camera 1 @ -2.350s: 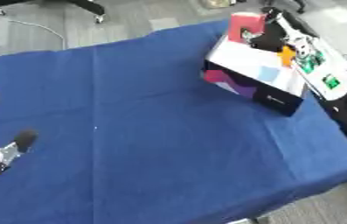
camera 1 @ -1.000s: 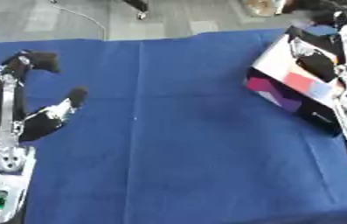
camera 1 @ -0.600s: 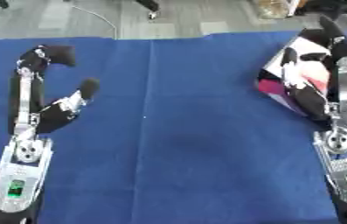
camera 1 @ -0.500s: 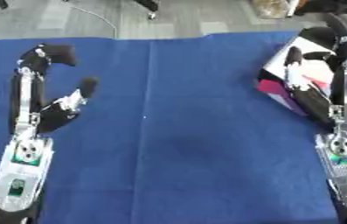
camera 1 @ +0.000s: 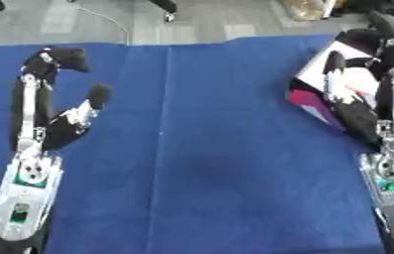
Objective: Pick up the objects with one hand, pass them to the other hand, and then place them into the box on the other side of the table.
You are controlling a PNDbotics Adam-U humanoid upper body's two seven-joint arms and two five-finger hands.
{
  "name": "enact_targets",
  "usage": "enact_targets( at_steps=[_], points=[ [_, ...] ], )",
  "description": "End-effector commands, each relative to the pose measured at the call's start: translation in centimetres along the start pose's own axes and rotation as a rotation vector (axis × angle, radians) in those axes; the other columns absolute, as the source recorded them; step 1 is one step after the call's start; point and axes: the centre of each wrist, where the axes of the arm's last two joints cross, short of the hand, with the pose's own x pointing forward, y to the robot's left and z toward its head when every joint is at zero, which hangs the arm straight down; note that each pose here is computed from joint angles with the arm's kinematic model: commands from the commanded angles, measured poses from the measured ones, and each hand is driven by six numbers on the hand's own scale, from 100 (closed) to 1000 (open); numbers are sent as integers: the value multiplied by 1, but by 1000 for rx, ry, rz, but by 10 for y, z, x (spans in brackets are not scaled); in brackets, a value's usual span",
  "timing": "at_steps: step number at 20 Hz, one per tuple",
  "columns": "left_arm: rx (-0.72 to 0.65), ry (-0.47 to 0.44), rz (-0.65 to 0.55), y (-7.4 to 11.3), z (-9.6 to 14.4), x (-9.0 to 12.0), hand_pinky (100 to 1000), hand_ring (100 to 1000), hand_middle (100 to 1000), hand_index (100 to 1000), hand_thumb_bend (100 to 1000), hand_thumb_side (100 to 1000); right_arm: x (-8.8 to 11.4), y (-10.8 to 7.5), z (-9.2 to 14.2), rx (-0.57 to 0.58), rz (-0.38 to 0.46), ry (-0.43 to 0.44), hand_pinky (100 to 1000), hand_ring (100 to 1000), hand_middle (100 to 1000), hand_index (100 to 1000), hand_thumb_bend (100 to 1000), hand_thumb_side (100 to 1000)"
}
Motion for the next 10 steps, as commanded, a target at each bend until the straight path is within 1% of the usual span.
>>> enact_targets(
  at_steps=[1, 10],
  points=[
    [4, -32, -1, 3, -5, 7, 848, 563, 561, 677, 667, 576, 8, -3, -5, 0, 2, -39, 614, 816, 725, 923, 167, 486],
    [4, -27, -7, 3, -4, 7, 847, 558, 556, 676, 667, 579, 9, -5, -6, 2, 6, -42, 609, 811, 717, 921, 148, 479]
  ],
)
